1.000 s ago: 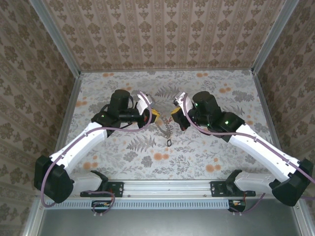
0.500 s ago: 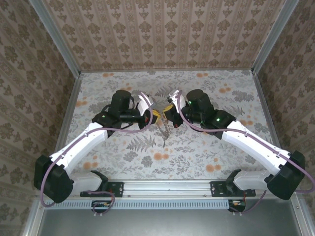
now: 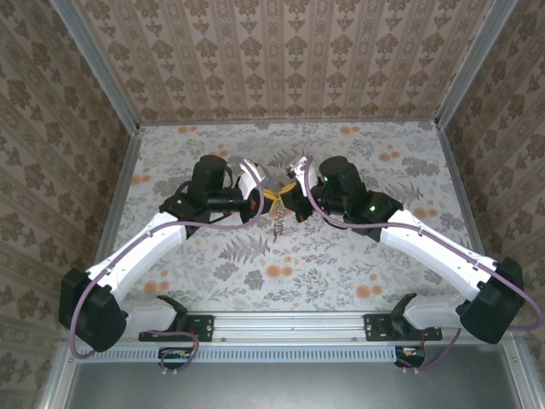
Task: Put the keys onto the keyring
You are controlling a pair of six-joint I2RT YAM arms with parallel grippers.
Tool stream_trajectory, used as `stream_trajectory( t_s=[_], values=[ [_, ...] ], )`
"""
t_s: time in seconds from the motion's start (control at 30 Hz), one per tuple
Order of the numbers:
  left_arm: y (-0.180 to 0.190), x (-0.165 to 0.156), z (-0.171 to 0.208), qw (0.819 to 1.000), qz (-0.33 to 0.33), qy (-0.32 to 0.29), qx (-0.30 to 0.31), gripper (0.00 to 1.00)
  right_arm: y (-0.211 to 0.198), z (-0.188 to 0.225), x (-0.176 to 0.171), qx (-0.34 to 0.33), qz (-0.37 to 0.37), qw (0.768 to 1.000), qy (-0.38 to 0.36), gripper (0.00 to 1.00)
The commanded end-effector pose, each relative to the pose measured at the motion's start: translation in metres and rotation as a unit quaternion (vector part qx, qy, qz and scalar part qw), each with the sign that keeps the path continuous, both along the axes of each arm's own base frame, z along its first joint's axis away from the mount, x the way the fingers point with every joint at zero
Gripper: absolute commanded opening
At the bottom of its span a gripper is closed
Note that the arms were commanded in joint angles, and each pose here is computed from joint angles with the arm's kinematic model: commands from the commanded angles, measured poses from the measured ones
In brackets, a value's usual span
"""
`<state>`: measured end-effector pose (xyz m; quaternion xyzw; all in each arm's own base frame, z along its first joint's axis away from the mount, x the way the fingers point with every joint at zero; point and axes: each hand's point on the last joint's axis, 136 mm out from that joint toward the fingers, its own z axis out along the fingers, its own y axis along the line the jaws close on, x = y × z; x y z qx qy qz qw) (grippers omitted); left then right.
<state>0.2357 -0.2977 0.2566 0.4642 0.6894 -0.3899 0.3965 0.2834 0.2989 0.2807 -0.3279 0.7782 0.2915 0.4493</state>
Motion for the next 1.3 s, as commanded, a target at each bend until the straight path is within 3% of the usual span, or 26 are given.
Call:
stream_trajectory(
  t_s=[0.0,0.5,1.13,1.27],
  values=[
    [-0.006,-0.007,0.028,0.999,-0.02,-0.023,-0.038,0.0,-0.004,0.006,0.002,0.01,-0.022,1.0,-0.014,0.0],
    [-0.006,-0.013,0.031,0.997,-0.028,-0.041,-0.055,0.0,-0.024,0.006,0.014,0.017,-0.091,0.996,-0.014,0.0],
    [-0.009,-0.019,0.031,0.99,-0.029,-0.103,-0.092,0.0,-0.034,-0.015,0.016,0.089,-0.093,0.98,0.149,0.0],
    [-0.01,-0.021,0.031,0.988,-0.03,-0.118,-0.1,0.0,-0.033,-0.021,0.016,0.094,-0.088,0.977,0.172,0.13]
  ],
)
